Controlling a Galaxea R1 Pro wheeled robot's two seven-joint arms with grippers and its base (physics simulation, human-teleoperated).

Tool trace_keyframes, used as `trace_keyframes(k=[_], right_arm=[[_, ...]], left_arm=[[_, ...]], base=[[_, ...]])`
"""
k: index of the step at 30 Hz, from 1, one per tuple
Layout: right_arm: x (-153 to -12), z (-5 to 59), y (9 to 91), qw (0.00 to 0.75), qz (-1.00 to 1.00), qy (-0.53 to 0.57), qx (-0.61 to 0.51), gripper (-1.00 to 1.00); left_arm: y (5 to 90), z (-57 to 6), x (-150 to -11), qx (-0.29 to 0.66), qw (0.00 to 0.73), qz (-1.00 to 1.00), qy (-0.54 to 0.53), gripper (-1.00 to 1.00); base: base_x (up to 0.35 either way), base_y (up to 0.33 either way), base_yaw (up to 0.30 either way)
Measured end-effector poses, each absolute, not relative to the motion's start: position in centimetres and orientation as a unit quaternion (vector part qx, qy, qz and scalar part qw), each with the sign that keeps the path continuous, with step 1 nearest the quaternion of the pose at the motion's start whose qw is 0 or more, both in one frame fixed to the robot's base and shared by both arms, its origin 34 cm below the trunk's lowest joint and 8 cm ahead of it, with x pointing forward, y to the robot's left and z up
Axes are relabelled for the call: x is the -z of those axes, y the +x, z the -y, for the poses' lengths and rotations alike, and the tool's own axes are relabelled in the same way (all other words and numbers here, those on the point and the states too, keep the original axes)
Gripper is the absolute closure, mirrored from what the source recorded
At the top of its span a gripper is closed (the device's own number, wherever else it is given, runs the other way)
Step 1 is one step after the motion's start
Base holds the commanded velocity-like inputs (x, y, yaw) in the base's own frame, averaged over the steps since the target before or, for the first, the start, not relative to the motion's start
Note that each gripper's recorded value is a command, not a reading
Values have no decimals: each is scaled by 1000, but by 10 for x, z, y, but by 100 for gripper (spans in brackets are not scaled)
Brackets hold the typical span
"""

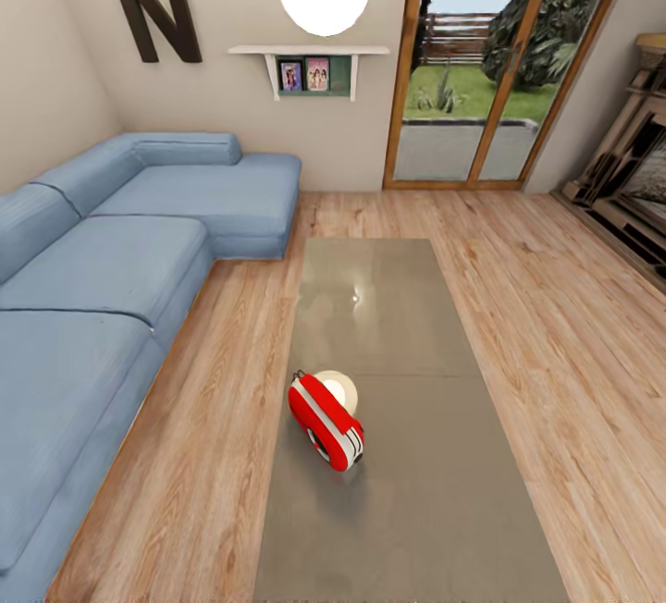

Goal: Turn on the radio receiver that's on the table in the living room.

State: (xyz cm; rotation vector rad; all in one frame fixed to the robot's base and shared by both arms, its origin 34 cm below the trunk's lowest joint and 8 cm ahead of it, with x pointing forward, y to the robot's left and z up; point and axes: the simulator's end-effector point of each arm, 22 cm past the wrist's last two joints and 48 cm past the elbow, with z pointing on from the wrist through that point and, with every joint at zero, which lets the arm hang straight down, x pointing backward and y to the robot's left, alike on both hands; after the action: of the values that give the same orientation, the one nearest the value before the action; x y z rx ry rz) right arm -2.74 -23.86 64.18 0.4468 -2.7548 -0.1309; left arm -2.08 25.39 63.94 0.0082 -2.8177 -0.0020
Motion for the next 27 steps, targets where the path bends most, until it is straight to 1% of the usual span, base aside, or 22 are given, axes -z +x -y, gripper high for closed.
trace_keyframes(k=[27], right_arm=[[-648, 239, -43, 194, 967, 156, 50, -100]], left_arm=[[-37, -254, -646, 1, 183, 983, 3, -100]], base=[[0, 0, 0]])
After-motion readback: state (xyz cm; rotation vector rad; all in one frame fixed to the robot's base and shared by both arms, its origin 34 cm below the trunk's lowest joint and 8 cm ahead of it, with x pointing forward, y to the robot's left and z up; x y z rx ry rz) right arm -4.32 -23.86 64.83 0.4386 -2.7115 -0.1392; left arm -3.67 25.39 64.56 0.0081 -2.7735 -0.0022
